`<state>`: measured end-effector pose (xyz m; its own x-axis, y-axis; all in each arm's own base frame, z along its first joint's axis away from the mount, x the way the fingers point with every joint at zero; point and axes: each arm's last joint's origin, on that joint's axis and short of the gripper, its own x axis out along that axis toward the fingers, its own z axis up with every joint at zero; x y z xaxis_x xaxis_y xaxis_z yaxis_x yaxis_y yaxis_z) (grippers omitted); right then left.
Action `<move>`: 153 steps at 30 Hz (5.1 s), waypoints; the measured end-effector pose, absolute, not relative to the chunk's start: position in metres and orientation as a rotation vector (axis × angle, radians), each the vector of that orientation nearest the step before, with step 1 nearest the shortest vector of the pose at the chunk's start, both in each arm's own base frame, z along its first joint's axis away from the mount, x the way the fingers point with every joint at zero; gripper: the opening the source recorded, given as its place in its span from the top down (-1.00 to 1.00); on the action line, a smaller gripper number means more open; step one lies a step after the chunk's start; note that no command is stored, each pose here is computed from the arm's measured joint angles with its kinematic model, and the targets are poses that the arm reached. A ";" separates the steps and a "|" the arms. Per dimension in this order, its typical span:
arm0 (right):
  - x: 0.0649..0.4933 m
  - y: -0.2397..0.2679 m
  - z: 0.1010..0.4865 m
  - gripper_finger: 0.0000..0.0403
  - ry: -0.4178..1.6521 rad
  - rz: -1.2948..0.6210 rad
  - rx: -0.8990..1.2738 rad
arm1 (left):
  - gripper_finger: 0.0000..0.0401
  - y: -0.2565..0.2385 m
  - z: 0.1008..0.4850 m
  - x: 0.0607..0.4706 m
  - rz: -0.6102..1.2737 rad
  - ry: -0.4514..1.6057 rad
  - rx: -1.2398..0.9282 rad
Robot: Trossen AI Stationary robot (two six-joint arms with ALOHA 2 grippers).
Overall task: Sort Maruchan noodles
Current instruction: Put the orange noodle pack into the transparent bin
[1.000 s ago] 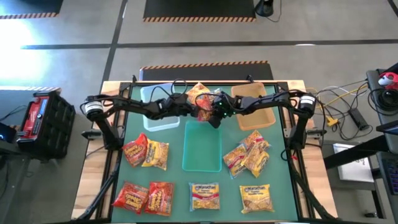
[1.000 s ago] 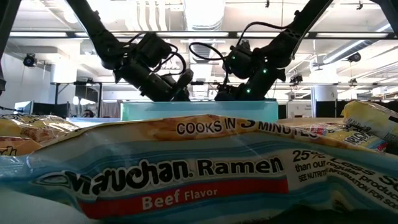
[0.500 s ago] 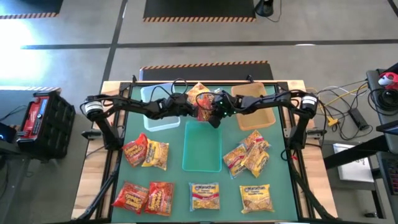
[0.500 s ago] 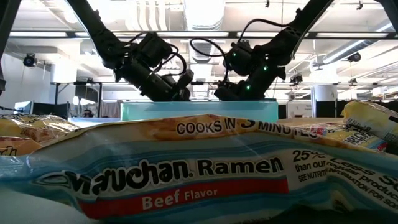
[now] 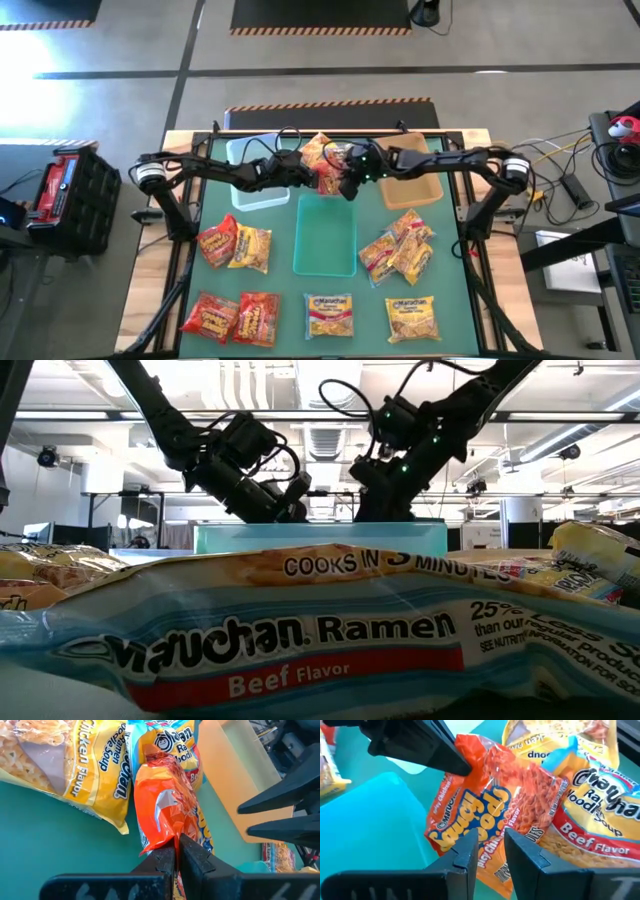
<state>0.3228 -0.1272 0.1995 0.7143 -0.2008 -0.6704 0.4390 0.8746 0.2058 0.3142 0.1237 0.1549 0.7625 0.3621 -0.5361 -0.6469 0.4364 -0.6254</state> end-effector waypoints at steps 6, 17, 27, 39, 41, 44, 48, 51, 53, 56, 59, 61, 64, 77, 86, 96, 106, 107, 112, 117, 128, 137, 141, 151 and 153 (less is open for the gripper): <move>0.315 -0.125 0.211 0.42 0.697 -0.367 0.370 | 1.00 0.123 0.156 0.314 0.622 0.348 -0.934; 0.302 -0.120 0.223 0.12 0.737 -0.372 0.378 | 1.00 0.123 0.163 0.313 0.564 0.351 -0.937; 0.284 -0.117 0.251 0.10 0.681 -0.382 0.370 | 1.00 0.124 0.174 0.309 0.553 0.329 -0.924; 0.280 -0.116 0.254 0.12 0.691 -0.385 0.372 | 1.00 0.138 0.212 0.279 0.589 0.327 -0.791; 0.280 -0.116 0.253 0.12 0.699 -0.386 0.374 | 1.00 0.137 0.212 0.275 0.601 0.366 -0.786; 0.281 -0.116 0.250 0.12 0.714 -0.387 0.377 | 1.00 0.134 0.208 0.273 0.551 0.430 -0.817; 0.287 -0.118 0.243 0.12 0.712 -0.391 0.396 | 1.00 0.131 0.205 0.277 0.479 0.445 -0.878; 0.293 -0.121 0.233 0.13 0.725 -0.394 0.406 | 1.00 0.131 0.197 0.280 0.488 0.469 -0.901; 0.300 -0.124 0.226 0.13 0.716 -0.395 0.414 | 1.00 0.130 0.193 0.283 0.491 0.475 -0.923; 0.309 -0.128 0.211 0.13 0.720 -0.405 0.437 | 1.00 0.128 0.188 0.287 0.482 0.481 -0.926; 0.318 -0.132 0.197 0.16 0.715 -0.415 0.456 | 1.00 0.128 0.189 0.289 0.467 0.460 -0.917; 0.323 -0.136 0.187 0.19 0.713 -0.423 0.468 | 0.99 0.129 0.190 0.289 0.467 0.452 -0.898; 0.326 -0.141 0.173 0.25 0.732 -0.443 0.504 | 0.92 0.129 0.190 0.290 0.460 0.455 -0.876; 0.333 -0.144 0.131 0.56 0.836 -0.415 0.568 | 0.29 0.127 0.190 0.290 0.404 0.474 -0.888; 0.337 -0.146 0.116 0.66 0.841 -0.416 0.564 | 0.21 0.128 0.183 0.291 0.428 0.492 -0.944; 0.336 -0.148 0.113 0.66 0.856 -0.420 0.563 | 0.21 0.124 0.174 0.289 0.451 0.569 -0.964; 0.336 -0.148 0.112 0.66 0.860 -0.420 0.562 | 0.02 0.119 0.176 0.293 0.430 0.569 -0.949; 0.336 -0.148 0.112 0.66 0.861 -0.418 0.559 | -0.02 0.118 0.179 0.296 0.419 0.565 -0.936; 0.335 -0.148 0.112 0.66 0.864 -0.411 0.550 | -0.20 0.121 0.201 0.311 0.395 0.536 -0.813; 0.335 -0.148 0.112 0.66 0.867 -0.403 0.541 | -0.26 0.131 0.210 0.319 0.568 0.716 -0.691; 0.335 -0.148 0.111 0.66 0.877 -0.396 0.528 | -0.27 0.158 0.187 0.353 0.654 0.872 -0.597; 0.334 -0.147 0.111 0.66 0.890 -0.392 0.520 | -0.27 0.160 0.179 0.355 0.657 0.972 -0.587; 0.334 -0.147 0.110 0.66 0.898 -0.387 0.509 | -0.27 0.158 0.187 0.343 0.728 1.021 -0.560; 0.333 -0.148 0.110 0.66 0.903 -0.377 0.485 | -0.27 0.145 0.179 0.342 0.765 0.966 -0.742; 0.332 -0.149 0.110 0.66 0.903 -0.380 0.485 | -0.27 0.143 0.177 0.345 0.738 0.930 -0.785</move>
<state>0.3325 -0.1489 0.1096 0.5658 -0.1105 -0.8171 0.5066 0.8285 0.2388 0.3447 0.1428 0.1774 0.4061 0.2056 -0.8904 -0.8205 0.5110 -0.2563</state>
